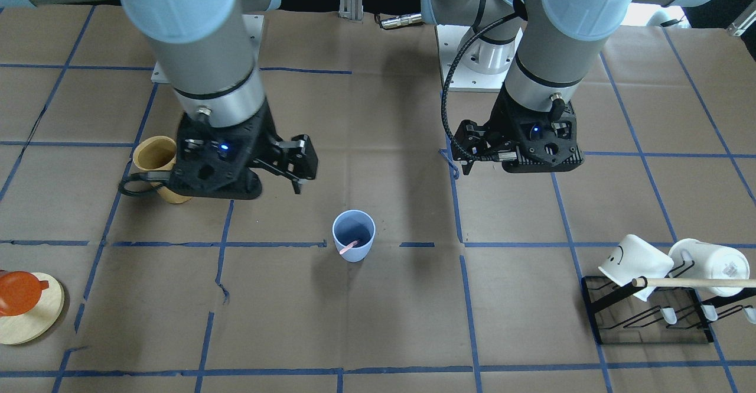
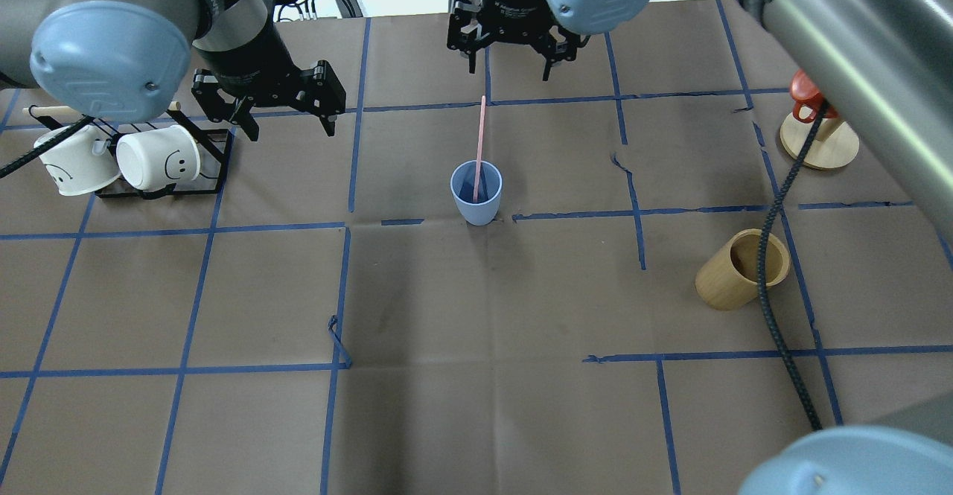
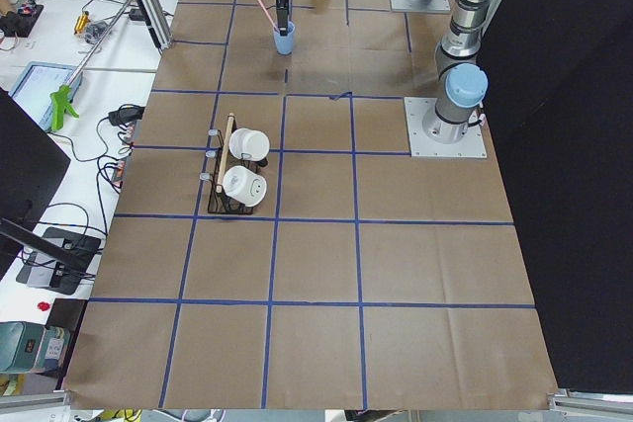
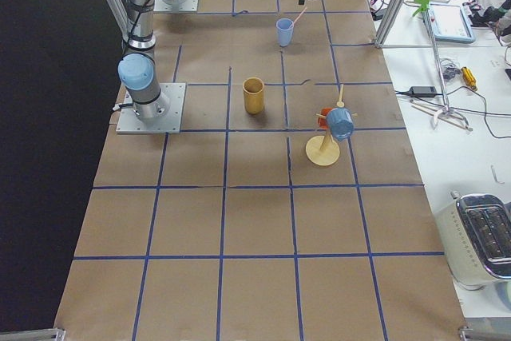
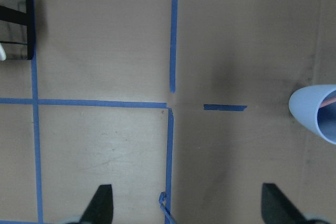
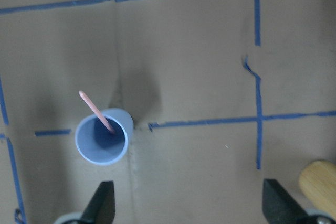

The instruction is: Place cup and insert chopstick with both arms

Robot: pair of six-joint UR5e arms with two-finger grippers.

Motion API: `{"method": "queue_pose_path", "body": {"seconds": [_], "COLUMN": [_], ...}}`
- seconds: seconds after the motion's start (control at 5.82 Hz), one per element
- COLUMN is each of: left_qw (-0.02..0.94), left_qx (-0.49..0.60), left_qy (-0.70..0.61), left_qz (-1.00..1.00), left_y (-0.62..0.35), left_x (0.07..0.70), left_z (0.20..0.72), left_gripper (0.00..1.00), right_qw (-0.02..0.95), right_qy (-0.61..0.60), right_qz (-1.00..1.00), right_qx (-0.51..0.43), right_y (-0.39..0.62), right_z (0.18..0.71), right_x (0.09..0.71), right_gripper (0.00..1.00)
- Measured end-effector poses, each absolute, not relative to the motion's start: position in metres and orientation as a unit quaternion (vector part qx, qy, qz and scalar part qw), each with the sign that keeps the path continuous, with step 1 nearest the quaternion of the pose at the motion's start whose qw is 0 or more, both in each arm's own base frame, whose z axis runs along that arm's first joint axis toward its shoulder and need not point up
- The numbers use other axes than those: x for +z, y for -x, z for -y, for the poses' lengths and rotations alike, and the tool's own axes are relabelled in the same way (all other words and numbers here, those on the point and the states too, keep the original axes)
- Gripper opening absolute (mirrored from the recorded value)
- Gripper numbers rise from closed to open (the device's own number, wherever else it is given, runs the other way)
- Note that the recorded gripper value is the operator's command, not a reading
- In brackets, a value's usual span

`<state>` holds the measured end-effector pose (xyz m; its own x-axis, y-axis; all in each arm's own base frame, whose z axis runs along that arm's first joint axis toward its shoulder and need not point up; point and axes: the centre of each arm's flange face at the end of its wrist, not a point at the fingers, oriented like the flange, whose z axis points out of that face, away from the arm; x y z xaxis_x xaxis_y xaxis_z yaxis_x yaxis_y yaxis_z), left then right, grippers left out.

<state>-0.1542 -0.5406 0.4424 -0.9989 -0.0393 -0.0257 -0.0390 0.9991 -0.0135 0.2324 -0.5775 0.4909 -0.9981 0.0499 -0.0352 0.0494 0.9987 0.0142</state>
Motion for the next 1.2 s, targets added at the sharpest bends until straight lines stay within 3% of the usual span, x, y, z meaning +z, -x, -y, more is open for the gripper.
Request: {"method": "queue_pose_path", "body": {"seconds": [0.52,1.2], "left_qw": [0.014,0.014], "left_qx": [-0.006,-0.006], "left_qy": [0.020,0.020], "left_qz": [-1.000,-1.000], "left_y": [0.154,0.154], "left_x": [0.442,0.442], "left_z": [0.541,0.541], "left_gripper": [0.99,0.99], "right_qw": [0.013,-0.002], "right_qy": [-0.027,-0.036], "right_qz": [-1.000,-0.999], "right_qx": [-0.004,-0.027], "right_y": [-0.149,-0.141], "right_z": [0.502,0.504], "right_x": [0.488,0.504], "right_gripper": [1.00,1.00]}}
